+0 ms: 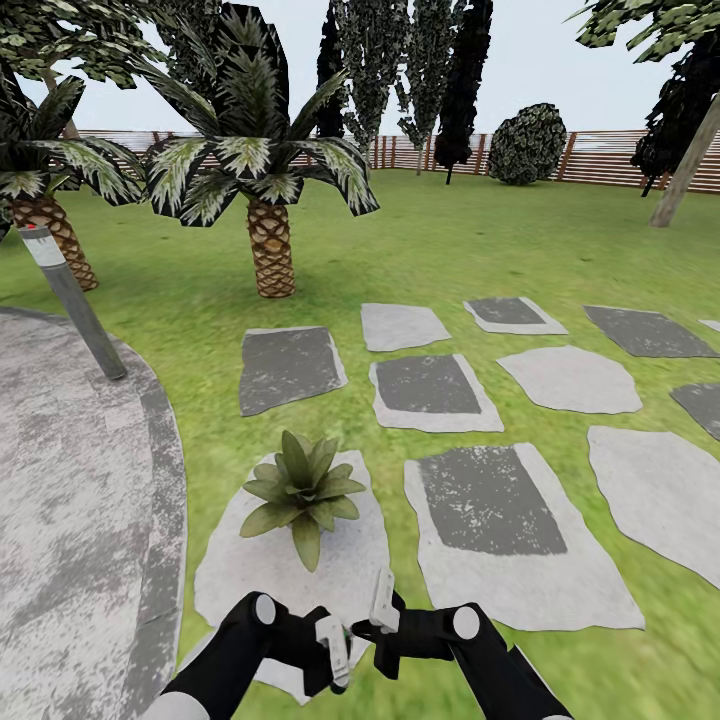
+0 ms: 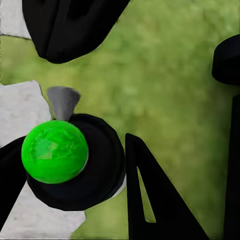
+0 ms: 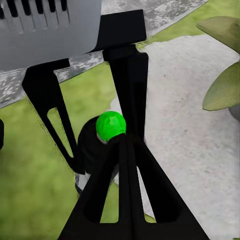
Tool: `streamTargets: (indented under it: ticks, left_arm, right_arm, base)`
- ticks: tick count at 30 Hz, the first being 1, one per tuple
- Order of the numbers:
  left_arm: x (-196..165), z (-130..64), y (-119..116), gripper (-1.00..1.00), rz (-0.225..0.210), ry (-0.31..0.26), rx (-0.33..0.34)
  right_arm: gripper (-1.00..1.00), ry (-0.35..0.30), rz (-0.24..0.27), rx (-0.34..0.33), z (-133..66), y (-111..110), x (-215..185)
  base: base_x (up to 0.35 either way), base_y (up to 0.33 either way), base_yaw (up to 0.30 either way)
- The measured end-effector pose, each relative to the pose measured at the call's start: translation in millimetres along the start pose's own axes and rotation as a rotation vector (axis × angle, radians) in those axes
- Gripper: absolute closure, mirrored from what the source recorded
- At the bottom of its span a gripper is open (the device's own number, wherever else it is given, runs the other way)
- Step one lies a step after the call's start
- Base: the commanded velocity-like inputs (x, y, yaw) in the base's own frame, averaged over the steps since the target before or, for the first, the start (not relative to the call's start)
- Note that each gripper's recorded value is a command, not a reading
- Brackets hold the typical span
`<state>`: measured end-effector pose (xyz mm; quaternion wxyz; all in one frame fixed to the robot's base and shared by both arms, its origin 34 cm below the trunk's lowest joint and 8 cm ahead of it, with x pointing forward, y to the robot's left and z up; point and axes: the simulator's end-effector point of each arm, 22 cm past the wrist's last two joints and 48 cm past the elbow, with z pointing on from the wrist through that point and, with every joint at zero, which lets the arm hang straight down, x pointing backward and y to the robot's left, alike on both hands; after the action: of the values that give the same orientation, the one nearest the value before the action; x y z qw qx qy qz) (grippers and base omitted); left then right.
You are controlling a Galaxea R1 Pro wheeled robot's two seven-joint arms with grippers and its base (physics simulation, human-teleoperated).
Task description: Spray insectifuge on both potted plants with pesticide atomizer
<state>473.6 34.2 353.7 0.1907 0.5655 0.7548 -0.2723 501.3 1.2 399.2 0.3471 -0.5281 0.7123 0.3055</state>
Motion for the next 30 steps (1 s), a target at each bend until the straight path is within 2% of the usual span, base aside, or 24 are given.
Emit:
streamTargets:
  ticks: [3,8,17,18,24,27,30]
  left_arm:
    - [11.3,-5.2,5.6,1.0,-0.001,0.02,-0.011]
    - [56.8,-28.2,23.9,1.0,-0.015,0.088,-0.045]
    - [104.5,-55.7,38.3,1.0,-0.031,0.157,-0.074]
    - [118.9,-64.6,41.5,1.0,-0.035,0.176,-0.081]
    - [159.0,-88.0,45.8,1.0,-0.056,0.23,-0.098]
    - [168.8,-92.4,46.3,1.0,-0.07,0.244,-0.104]
    - [176.1,-102.4,57.6,1.0,-0.134,0.221,-0.156]
  right_arm:
    - [1.0,0.0,-0.001,0.0,-0.1,-0.1,-0.3]
    - [1.0,0.0,-0.001,0.001,-0.1,-0.4,-0.3]
    - [1.0,0.006,-0.002,-0.002,-0.2,0.4,2.1]
    - [-1.0,0.008,-0.002,-0.001,-0.4,0.3,2.7]
    - [-1.0,0.009,0.0,0.003,-1.1,-0.9,3.6]
    - [-1.0,0.009,0.005,0.014,-2.6,-3.7,5.7]
    - [-1.0,0.029,0.032,0.091,-6.8,-18.1,22.4]
  base:
    - [0.0,0.0,0.0]
    - [0.0,0.0,0.0]
    - [0.0,0.0,0.0]
    - [0.0,0.0,0.0]
    - [0.0,0.0,0.0]
    - [0.0,0.0,0.0]
    - [0.0,0.0,0.0]
